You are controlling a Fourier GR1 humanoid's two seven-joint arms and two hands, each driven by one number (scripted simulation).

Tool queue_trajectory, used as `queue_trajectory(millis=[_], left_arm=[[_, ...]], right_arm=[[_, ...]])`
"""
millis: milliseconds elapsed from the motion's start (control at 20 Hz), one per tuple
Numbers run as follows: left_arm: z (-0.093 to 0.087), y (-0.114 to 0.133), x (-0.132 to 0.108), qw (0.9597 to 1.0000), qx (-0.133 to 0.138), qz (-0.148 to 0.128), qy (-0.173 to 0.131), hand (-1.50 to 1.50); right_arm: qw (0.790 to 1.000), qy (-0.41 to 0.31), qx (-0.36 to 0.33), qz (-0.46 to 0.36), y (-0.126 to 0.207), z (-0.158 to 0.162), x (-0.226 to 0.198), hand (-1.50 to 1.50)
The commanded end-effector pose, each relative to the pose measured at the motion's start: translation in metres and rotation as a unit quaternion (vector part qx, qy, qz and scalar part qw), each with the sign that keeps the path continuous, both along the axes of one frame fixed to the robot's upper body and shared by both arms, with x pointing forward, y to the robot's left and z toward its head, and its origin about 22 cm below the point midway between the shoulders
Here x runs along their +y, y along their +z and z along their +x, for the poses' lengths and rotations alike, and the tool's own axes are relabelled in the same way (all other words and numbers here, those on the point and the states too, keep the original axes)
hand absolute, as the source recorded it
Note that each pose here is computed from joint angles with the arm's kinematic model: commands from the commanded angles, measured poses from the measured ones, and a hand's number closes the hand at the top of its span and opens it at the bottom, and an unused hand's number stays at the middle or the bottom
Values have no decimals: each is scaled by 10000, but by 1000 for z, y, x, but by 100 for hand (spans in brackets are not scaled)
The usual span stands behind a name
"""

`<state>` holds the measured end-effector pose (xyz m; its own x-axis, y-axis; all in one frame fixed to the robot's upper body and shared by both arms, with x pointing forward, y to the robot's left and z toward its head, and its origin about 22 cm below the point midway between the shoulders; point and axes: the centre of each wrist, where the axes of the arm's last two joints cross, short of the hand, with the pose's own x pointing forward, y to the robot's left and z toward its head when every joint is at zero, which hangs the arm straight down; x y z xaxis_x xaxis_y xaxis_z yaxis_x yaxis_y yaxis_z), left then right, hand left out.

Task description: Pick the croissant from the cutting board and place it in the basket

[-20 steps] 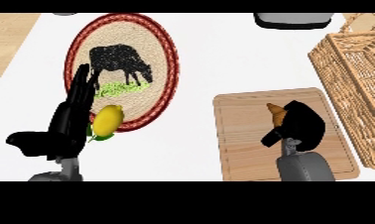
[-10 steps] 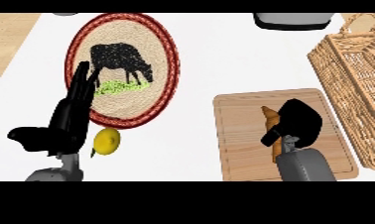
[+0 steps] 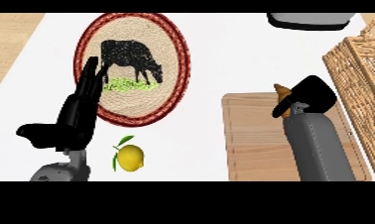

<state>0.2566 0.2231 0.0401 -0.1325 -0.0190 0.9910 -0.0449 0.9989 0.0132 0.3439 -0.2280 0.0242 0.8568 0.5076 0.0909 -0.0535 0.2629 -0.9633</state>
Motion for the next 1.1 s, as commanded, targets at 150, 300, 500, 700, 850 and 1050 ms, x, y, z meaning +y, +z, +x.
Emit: queue_trajectory(millis=[150,300,500,700,850,1050], left_arm=[[2,0,-13,9995,-70,-19,-309,0],[5,4,-17,9995,-142,18,-277,0],[9,7,-18,9993,-103,43,-350,0],[8,6,-26,9992,-59,5,-393,0],[5,-2,-22,9994,-42,7,-357,0],[7,2,-20,9995,73,-25,-313,0]], right_arm=[[9819,-1608,-1004,2,49,51,-33,150],[9685,-1700,-1815,-120,73,65,-33,150],[9400,-1644,-2949,-484,109,79,-25,150],[9180,-1574,-3531,-889,133,93,-13,150],[9028,-1594,-3905,-843,150,101,11,150],[8976,-1873,-3907,-811,165,111,17,150]])
